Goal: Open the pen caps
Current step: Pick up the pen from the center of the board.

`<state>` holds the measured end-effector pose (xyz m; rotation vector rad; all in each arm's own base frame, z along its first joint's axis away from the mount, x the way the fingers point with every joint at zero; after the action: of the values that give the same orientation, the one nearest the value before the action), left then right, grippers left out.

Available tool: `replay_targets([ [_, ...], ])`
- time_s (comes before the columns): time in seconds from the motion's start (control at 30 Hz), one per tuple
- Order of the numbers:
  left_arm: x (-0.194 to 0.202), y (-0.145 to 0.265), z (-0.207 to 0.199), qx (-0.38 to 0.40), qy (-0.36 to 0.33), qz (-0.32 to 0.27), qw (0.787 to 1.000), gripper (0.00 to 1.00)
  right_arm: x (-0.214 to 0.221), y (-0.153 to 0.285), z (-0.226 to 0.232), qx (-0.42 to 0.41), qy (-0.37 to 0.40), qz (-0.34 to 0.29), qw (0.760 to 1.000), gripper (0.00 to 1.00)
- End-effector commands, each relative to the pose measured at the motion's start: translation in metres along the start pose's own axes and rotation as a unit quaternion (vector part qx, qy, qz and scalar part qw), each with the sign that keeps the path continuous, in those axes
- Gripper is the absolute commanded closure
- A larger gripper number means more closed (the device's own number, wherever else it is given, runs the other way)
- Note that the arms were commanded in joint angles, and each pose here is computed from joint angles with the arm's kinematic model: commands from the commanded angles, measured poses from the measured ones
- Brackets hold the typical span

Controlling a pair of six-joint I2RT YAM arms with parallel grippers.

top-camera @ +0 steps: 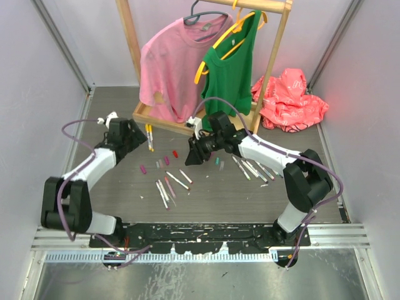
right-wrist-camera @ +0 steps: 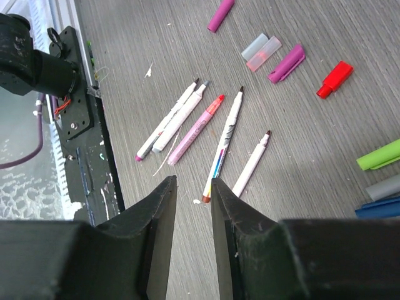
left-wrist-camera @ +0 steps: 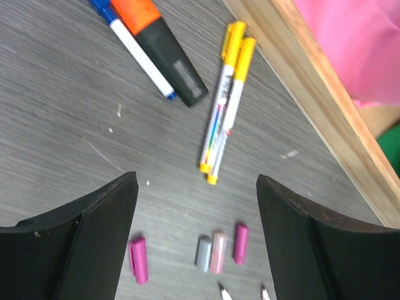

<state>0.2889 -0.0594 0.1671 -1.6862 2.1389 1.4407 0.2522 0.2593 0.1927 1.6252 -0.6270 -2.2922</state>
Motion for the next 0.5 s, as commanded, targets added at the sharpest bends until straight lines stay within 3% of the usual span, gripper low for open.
replay_targets([
  [0.0, -0.025, -0.023, -0.012, -0.041, 0.027, 0.022, 0.999, 0.23, -0.016, 0.008, 0.002, -0.011, 0.033, -0.022, 0.999, 0.66],
  [0.17, -0.037, -0.052, -0.018, -0.090, 0.032, 0.061, 0.994, 0.31, -0.016, 0.010, -0.001, -0.012, 0.033, -0.021, 0.999, 0.66],
  [0.3, -0.046, -0.066, -0.020, -0.135, 0.046, 0.046, 0.989, 0.36, -0.014, 0.008, -0.002, -0.016, 0.028, -0.018, 0.999, 0.66],
  [0.47, -0.057, -0.076, -0.022, -0.223, 0.048, 0.038, 0.973, 0.35, -0.014, 0.008, -0.002, -0.016, 0.028, -0.016, 0.999, 0.66],
])
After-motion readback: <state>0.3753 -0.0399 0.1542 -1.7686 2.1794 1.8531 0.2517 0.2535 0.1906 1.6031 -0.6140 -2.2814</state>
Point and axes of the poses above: each gripper's point midway between its finger pads, its own y axis back along the fingers, its own z axis along the line the jaws close on, x = y × z, the point moved 10 cm from there along y, back along the fingers, and after that the axes turned 13 degrees about y, right-handed, at the moved point
